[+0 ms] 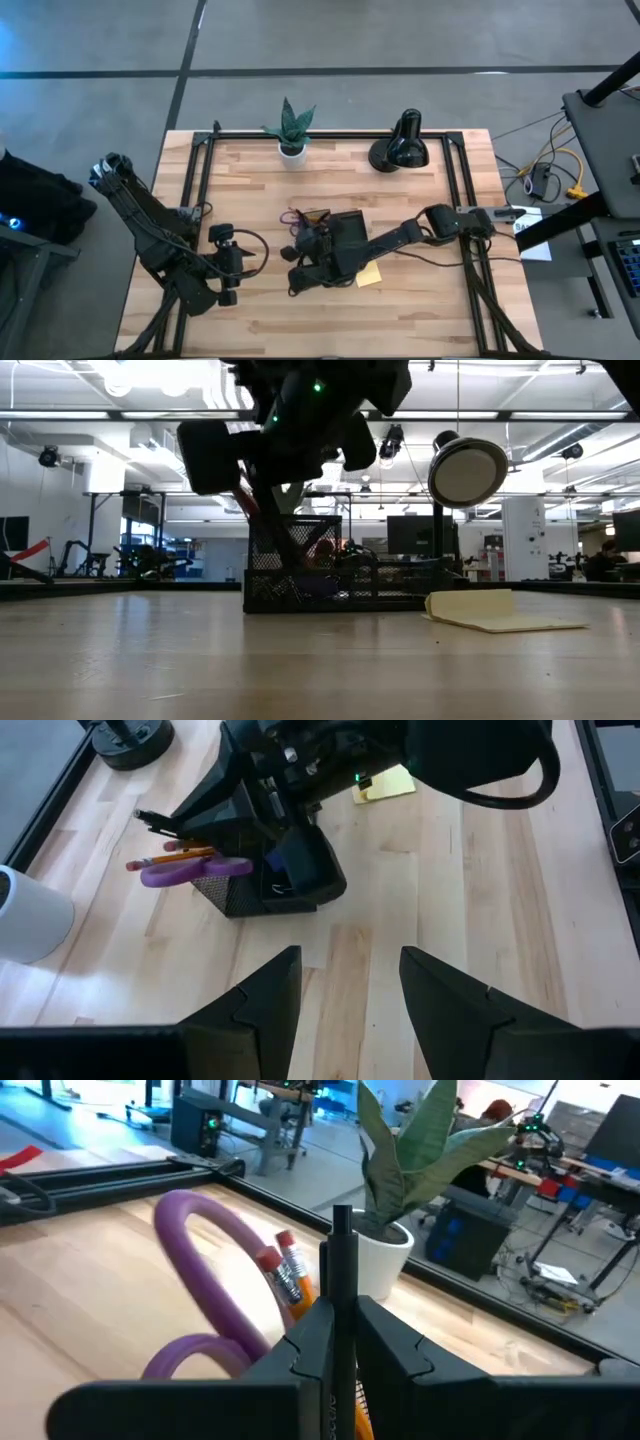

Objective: Pick and place office supplies into organizer
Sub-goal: Put the pen into the desk organizer, then put the sticky notes into the desk organizer

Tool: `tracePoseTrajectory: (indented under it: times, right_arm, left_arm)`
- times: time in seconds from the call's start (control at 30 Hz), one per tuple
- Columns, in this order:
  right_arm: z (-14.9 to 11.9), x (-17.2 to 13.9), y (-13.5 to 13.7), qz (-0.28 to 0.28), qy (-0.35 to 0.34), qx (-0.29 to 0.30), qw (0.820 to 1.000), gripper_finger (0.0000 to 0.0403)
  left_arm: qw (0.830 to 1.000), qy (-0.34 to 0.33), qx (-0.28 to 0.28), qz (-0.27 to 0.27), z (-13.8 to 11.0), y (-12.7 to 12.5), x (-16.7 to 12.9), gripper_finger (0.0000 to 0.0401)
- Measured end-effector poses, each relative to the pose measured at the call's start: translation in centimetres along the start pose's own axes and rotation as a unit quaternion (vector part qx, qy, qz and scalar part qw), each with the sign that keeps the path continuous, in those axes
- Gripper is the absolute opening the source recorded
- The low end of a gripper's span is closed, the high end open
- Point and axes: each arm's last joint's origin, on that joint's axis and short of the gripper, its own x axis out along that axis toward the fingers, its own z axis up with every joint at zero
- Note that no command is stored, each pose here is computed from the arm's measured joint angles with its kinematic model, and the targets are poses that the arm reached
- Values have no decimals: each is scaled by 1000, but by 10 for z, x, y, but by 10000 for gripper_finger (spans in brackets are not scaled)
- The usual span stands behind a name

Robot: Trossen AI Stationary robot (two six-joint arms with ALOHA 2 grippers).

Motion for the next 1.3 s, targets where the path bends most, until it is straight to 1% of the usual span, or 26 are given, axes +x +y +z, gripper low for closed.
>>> tracePoseTrajectory:
  times: [0.17, 0.27, 0.43, 0.53, 0.67, 0.73, 0.8, 0.93, 1.0, 1.03, 1.1, 1.13, 1.2, 1.27, 1.3]
  right_arm:
    - [3, -6, 2, 14, 6, 0, 1000, 36]
    - [5, -14, 4, 46, 29, -6, 998, 55]
    - [4, -37, 2, 76, 62, -2, 995, 92]
    - [2, -47, -5, 76, 97, 9, 992, 110]
    - [1, -60, -19, 53, 125, 20, 990, 129]
    - [6, -70, -26, 48, 147, 13, 988, 136]
    - [10, -80, -34, 44, 180, -15, 983, 141]
    - [12, -104, -50, 27, 264, -62, 962, 148]
    - [11, -118, -56, 16, 315, -62, 947, 148]
    - [8, -126, -57, 21, 348, -62, 935, 147]
    - [2, -141, -60, 32, 415, -85, 905, 142]
    - [0, -148, -61, 41, 442, -96, 891, 138]
    - [-1, -165, -64, 66, 463, -127, 875, 131]
    - [0, -182, -68, 108, 471, -179, 857, 125]
    - [0, -189, -69, 131, 478, -205, 844, 123]
  left_arm:
    - [1000, -1, -2, -1, 0, 0, 0, 157]
    - [1000, -3, -5, -3, 1, -1, 0, 157]
    - [1000, -5, -8, -5, 1, -1, 0, 157]
    - [1000, -14, -19, -14, 3, -3, 0, 157]
    - [999, -23, -29, -23, 6, -5, 0, 157]
    - [999, -26, -32, -25, 6, -6, 0, 157]
    - [999, -25, -31, -25, 6, -6, 0, 157]
    - [999, -25, -33, -25, 6, -6, 0, 157]
    - [998, -25, -46, -26, 6, -6, 0, 157]
    - [998, -25, -57, -26, 6, -6, 0, 157]
    - [996, -24, -80, -27, 6, -6, 0, 157]
    - [995, -23, -93, -26, 6, -6, 0, 157]
    - [992, -19, -120, -27, 6, -7, 1, 157]
    - [989, -8, -143, -35, 5, -7, 1, 157]
    - [988, 0, -146, -40, 4, -8, 2, 157]
